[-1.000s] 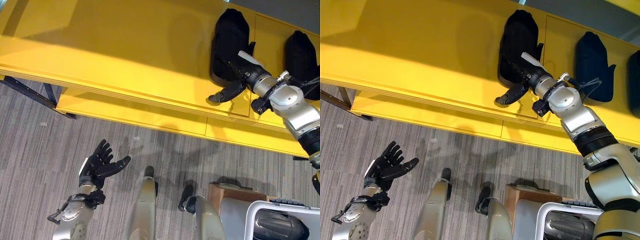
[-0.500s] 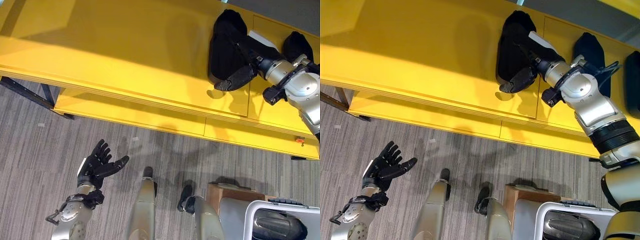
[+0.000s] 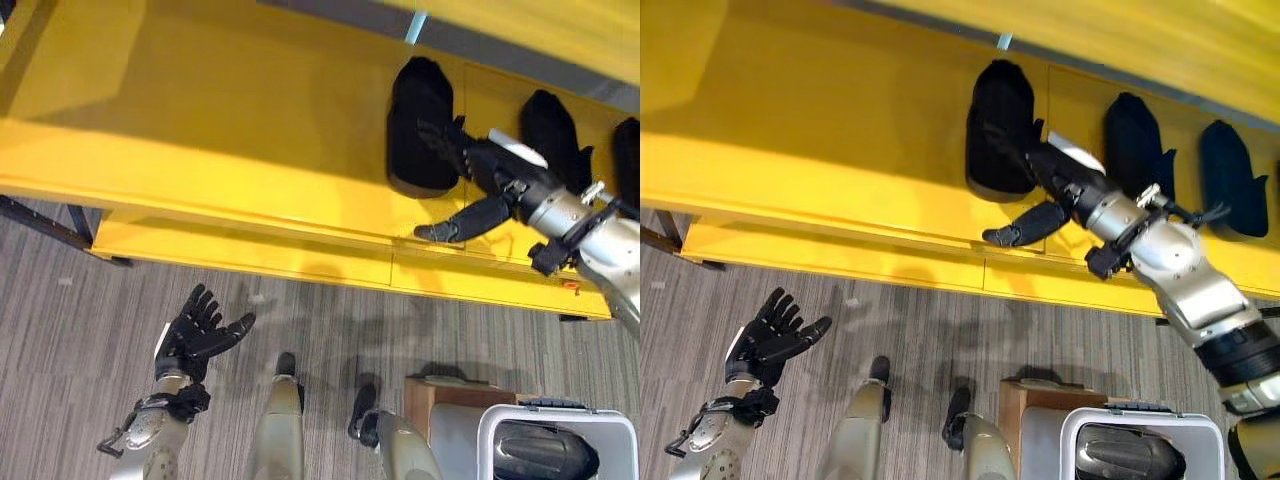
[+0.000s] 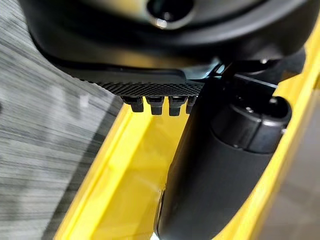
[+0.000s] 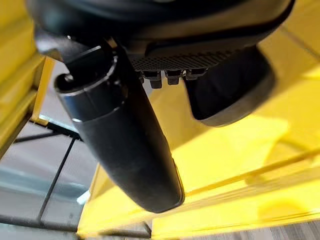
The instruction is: Move parts from the plastic box to the shelf.
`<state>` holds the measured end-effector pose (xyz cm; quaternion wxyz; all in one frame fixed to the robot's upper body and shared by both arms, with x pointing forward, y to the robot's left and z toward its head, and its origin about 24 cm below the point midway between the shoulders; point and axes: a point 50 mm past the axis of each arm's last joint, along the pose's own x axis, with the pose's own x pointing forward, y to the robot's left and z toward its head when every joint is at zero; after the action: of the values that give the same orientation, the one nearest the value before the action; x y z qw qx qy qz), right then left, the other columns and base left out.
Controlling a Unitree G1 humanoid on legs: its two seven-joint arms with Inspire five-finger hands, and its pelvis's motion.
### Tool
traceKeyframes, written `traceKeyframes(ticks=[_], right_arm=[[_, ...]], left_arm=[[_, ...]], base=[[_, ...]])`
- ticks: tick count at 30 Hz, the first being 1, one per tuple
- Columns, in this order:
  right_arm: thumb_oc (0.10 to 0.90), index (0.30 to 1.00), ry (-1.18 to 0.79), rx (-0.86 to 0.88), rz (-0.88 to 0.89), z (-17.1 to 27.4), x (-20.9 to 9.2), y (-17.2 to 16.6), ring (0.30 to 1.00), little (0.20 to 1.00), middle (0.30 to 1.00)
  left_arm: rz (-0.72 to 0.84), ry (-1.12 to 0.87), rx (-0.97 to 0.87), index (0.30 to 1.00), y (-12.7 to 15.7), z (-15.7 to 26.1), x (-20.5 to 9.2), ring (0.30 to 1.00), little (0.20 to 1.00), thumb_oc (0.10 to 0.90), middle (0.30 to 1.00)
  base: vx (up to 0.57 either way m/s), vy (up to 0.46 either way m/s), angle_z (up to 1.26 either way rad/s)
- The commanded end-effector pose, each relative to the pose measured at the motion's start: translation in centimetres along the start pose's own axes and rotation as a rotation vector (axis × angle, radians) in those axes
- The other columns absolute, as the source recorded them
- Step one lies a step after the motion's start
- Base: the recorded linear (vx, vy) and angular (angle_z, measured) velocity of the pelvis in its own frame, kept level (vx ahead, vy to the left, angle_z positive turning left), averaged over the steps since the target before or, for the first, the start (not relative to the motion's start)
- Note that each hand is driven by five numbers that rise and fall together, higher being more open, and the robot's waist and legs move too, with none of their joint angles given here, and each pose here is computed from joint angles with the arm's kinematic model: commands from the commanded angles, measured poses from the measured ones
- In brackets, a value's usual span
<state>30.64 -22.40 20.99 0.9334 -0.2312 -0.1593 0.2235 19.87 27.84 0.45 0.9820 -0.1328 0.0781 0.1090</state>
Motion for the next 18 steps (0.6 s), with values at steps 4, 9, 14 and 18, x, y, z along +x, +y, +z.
traceKeyframes(ticks=[4,9,14,18], right_arm=[[0.9,1.0,-0.224,0.272,-0.095,0.7,-1.6,1.3,1.0,1.0,1.0],[0.9,1.0,-0.219,0.438,-0.079,-1.0,-3.5,4.8,1.0,1.0,1.0],[0.9,1.0,-0.147,0.591,-0.144,-3.6,-5.2,8.1,1.0,1.0,1.0],[0.9,1.0,-0.092,0.762,-0.225,-5.5,-5.7,11.5,1.0,1.0,1.0]], left_arm=[[-0.049,-0.083,-0.012,1.0,-0.7,0.9,-0.4,1.0,1.0,0.9,1.0],[-0.055,-0.068,-0.023,1.0,-1.2,0.1,-0.5,1.0,1.0,0.9,1.0],[-0.066,-0.054,-0.006,1.0,-1.7,-0.6,-0.9,1.0,1.0,0.9,1.0],[-0.053,-0.042,-0.001,1.0,-2.1,-1.4,-1.0,1.0,1.0,0.9,1.0]], base=[[0.07,0.008,-0.04],[0.06,0.033,0.02],[0.04,0.048,0.03],[0.02,0.068,-0.07]])
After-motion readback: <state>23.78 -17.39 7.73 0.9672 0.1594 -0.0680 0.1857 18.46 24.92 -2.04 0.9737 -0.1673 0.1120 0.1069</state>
